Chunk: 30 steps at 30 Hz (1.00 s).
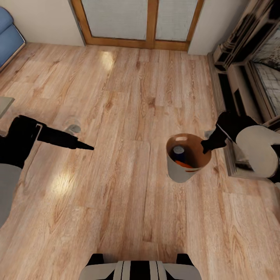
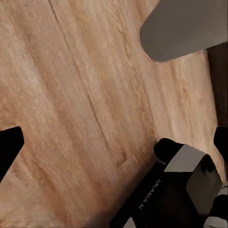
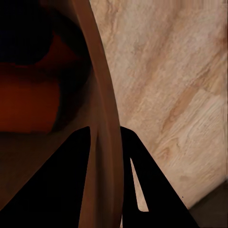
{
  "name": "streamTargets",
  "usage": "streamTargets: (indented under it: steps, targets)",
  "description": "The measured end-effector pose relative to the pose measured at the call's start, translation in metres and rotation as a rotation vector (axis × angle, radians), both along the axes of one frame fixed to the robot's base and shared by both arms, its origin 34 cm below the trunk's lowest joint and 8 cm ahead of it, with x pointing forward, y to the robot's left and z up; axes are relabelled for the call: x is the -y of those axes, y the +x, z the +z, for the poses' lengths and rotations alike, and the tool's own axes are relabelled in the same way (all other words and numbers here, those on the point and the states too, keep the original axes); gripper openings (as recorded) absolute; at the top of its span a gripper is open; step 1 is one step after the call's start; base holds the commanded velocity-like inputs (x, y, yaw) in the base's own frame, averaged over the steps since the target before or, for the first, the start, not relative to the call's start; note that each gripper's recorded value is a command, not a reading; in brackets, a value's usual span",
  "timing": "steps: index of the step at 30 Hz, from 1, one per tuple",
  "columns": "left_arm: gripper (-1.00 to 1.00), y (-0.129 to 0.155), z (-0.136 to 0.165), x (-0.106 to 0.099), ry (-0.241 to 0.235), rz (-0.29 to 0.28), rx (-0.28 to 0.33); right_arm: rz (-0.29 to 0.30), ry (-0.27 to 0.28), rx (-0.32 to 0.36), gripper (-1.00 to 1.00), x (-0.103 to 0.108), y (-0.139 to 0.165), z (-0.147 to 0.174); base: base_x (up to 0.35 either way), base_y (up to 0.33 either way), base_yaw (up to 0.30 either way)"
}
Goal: Put the three can of soda from the living room inside the tash can in the kitchen.
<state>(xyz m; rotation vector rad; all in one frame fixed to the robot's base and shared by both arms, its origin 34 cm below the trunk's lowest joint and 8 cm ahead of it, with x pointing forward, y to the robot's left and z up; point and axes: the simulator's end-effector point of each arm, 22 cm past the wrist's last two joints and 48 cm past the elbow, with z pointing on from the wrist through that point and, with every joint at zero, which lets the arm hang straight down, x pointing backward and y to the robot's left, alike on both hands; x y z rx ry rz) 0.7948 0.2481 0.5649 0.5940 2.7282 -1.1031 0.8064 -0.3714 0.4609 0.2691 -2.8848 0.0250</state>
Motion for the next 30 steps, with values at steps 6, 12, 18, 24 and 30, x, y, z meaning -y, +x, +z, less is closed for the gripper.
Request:
streamTargets:
  steps: [6, 12, 18, 24, 30]
  targets:
    - [1.00, -0.049, -0.034, -0.022, 0.004, 0.120, 0.005, -0.067, -0.027, 0.001, -1.00, 0.043, -0.009, 0.002, 0.000, 0.000, 0.000]
    - [1.00, -0.103, -0.048, 0.017, -0.049, 0.112, 0.040, -0.090, -0.032, -0.001, -1.00, 0.053, -0.015, -0.009, 0.000, 0.000, 0.000]
    - [1.00, -0.119, -0.067, 0.019, -0.028, 0.138, 0.048, -0.120, -0.008, 0.010, -1.00, 0.051, -0.015, -0.021, 0.000, 0.000, 0.000]
    - [1.00, -0.123, -0.082, 0.018, -0.012, 0.151, 0.050, -0.198, 0.024, 0.034, -1.00, 0.062, -0.016, -0.029, 0.000, 0.000, 0.000]
    - [1.00, -0.125, -0.094, 0.018, -0.012, 0.153, 0.051, -0.169, -0.074, 0.012, -1.00, 0.105, -0.031, -0.036, 0.000, 0.000, 0.000]
